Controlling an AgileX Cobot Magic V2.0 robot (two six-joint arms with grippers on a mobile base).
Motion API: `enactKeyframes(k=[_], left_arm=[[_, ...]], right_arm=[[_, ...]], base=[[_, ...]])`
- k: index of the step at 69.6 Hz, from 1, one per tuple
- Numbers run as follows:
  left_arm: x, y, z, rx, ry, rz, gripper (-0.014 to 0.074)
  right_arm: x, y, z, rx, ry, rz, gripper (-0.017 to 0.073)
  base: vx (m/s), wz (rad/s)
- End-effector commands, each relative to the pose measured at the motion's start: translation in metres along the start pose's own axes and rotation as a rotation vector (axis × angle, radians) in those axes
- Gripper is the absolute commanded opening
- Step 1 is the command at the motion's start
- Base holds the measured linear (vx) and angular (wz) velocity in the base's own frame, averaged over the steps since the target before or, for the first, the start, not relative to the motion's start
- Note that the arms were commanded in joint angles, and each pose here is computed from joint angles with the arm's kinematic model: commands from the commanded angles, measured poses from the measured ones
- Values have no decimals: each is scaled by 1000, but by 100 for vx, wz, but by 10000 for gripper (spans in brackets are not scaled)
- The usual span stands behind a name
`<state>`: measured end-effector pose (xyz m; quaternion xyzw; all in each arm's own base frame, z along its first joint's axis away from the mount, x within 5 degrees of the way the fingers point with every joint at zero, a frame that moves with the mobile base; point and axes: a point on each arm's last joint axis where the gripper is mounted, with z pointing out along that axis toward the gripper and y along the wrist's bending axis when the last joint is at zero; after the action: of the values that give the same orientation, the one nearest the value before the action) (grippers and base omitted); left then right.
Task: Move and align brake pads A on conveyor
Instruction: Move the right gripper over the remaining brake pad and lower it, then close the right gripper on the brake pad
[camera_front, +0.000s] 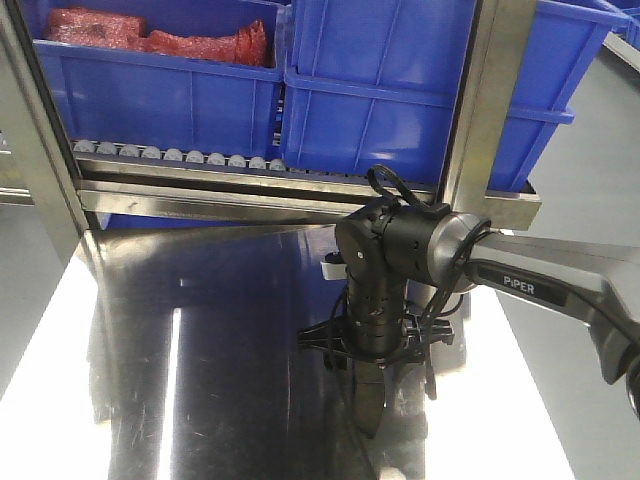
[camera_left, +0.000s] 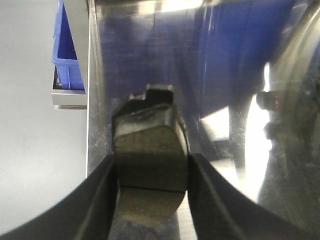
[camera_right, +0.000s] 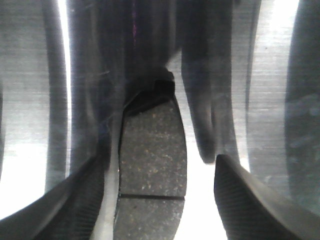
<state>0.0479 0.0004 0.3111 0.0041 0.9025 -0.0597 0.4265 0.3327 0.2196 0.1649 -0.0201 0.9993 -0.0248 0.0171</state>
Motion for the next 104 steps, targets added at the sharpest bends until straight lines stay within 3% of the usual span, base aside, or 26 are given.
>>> enactKeyframes(k=[1, 41, 48, 57, 80, 104], left_arm=[[-12, -3, -4, 24, -87, 12, -6], [-12, -3, -4, 24, -87, 12, -6], [-12, -3, -4, 24, -87, 12, -6], [-12, -3, -4, 24, -87, 12, -6], [-12, -3, -4, 24, -87, 12, -6], [-12, -3, -4, 24, -87, 12, -6]], right_arm=[[-5, -3, -26, -33, -79, 4, 449], [-8, -2, -19, -25, -81, -2, 417], [-7, -2, -19, -24, -81, -14, 303], [-7, -2, -21, -28, -81, -63, -20], [-4, -7, -43, -32, -132, -98, -11], [14, -1, -85, -69, -222, -216, -11]], base=[[0, 0], [0, 0], [0, 0], [0, 0], [0, 0], [0, 0]])
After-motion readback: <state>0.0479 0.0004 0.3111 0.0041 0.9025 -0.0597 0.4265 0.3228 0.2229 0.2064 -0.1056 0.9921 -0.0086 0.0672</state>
